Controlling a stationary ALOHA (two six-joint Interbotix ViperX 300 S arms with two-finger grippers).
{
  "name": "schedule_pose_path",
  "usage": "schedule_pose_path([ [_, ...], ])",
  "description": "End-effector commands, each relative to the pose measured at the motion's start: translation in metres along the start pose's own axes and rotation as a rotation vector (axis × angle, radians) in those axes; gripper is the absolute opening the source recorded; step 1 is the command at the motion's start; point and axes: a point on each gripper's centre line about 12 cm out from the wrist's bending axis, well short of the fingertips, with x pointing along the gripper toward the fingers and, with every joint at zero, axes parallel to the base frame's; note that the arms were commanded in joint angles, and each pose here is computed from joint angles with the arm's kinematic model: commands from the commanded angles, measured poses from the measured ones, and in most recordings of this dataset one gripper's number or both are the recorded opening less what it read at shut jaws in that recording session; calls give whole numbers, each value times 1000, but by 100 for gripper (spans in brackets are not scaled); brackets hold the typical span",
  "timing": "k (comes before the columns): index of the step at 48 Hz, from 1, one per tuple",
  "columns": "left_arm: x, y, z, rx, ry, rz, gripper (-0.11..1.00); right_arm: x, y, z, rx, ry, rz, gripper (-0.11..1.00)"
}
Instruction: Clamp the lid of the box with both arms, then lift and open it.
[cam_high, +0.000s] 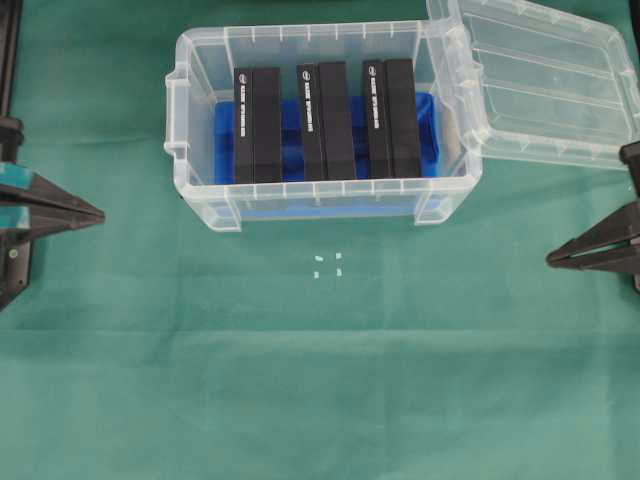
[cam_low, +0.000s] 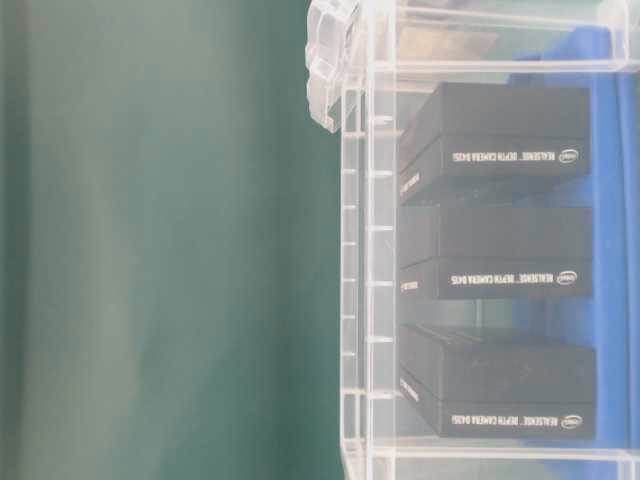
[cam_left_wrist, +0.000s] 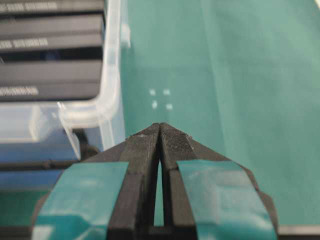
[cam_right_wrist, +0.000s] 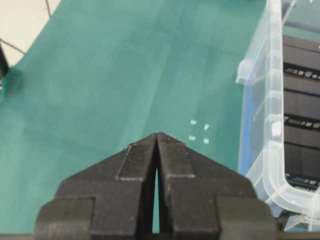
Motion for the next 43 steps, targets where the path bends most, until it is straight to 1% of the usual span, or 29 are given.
schedule_pose_path([
  [1,6,1,1,-26,-6,3,1,3,-1,3,-3,-41,-6,0],
  [4,8,2,0,-40,-16,8,1,5,-2,0,-3,-57,-8,0],
  [9,9,3,-2,-44,-27,17,1,6,-3,-9,-2,-66,-11,0],
  [16,5,4,-1,-46,-42,19,1,-5,-2,-13,-3,-100,-9,0],
  [27,-3,4,1,-46,-65,18,1,-33,-1,-15,-7,-144,1,0],
  [38,-7,4,2,-44,-71,18,1,-51,0,-14,-10,-179,8,0],
  [43,-6,4,-2,-43,-72,22,1,-55,1,-13,-10,-199,9,0],
])
